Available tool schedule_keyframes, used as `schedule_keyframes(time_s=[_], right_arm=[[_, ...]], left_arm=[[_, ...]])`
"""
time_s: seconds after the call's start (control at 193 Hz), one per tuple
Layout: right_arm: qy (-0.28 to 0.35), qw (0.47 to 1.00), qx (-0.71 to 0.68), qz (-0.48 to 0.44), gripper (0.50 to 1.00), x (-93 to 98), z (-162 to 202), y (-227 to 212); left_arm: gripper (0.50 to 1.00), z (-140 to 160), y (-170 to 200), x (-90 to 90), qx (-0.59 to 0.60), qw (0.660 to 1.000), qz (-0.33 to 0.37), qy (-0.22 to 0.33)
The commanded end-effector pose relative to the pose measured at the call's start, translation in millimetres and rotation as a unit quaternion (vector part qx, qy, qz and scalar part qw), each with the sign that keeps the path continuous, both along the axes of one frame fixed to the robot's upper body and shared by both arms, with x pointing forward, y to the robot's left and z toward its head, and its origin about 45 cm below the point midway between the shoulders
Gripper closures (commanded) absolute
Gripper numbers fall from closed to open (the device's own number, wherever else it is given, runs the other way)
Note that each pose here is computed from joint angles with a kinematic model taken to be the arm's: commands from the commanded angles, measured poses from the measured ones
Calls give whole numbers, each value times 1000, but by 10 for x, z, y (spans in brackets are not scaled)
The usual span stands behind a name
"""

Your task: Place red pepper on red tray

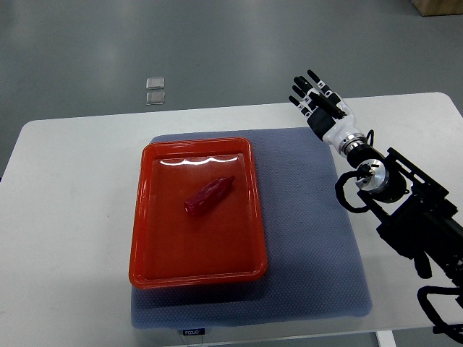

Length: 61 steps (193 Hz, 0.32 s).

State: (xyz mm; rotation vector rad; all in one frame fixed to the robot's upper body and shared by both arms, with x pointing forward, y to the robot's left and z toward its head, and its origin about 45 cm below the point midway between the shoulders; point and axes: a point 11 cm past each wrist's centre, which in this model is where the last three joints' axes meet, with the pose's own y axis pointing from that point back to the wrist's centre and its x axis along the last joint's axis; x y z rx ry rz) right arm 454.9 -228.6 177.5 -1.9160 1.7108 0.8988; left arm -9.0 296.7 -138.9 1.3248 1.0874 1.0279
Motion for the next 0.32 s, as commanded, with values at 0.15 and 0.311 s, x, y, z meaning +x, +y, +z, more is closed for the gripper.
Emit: schedule_keyframes(time_s=[0.15, 0.311], right_arm=[[3, 999, 23, -32, 579, -17, -23, -235], [4, 999, 27, -34, 579, -16, -22, -234]], left_arm=[[500, 0, -5, -1, -1, 1000, 0, 0], [500, 0, -11, -1, -2, 1000, 0, 0]])
